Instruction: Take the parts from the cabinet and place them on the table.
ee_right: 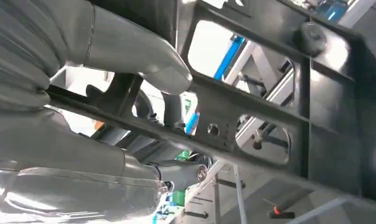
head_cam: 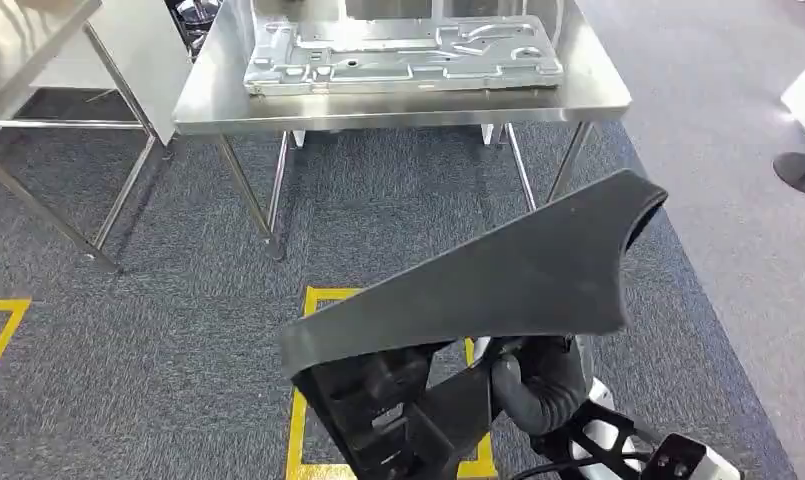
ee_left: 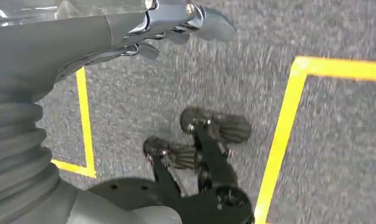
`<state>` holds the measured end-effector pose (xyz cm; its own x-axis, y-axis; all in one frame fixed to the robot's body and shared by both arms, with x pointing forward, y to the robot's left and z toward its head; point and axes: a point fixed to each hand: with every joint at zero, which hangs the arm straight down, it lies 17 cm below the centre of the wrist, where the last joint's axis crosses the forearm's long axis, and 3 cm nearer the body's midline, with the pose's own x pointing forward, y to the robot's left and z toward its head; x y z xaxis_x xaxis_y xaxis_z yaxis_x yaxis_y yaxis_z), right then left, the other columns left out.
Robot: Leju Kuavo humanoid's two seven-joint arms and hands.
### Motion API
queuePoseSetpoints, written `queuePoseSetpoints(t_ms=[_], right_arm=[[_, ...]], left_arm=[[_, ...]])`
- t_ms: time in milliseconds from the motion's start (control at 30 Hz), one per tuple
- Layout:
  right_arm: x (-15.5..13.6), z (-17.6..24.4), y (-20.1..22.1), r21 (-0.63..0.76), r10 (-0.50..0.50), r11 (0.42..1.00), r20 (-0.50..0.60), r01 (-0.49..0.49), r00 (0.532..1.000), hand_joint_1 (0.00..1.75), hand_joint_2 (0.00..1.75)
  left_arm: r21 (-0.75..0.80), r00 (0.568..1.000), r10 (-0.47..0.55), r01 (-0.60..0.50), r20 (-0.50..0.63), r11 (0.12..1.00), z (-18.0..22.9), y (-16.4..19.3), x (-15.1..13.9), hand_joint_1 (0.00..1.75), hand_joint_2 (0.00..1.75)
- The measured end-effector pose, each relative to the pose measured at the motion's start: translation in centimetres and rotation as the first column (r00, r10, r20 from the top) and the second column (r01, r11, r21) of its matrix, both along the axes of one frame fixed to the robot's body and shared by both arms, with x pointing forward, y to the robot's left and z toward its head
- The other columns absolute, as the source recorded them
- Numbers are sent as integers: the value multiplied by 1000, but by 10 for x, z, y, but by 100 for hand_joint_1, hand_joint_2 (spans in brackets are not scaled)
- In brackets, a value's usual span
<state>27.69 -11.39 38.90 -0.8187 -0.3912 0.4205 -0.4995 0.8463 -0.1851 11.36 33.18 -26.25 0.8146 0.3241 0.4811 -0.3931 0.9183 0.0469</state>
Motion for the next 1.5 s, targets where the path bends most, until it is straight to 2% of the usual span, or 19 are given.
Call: queuePoseSetpoints(t_ms=[633,867,1500], right_arm=[[-1,-1,-5,4,-14,1000,1,14,1000,175,175],[-2,-2,-5,6,-11,1000,0,11,1000,175,175],[28,-19,-10,-23,-116,993,-106,114,988,175,175]], left_arm=[[-6,1000,-2,2,22,1000,3,-4,13,0,175],[-4,1000,-7,7,13,1000,1,-4,7,0,175],[-3,1000,-8,8,26,1000,3,-3,11,0,175]])
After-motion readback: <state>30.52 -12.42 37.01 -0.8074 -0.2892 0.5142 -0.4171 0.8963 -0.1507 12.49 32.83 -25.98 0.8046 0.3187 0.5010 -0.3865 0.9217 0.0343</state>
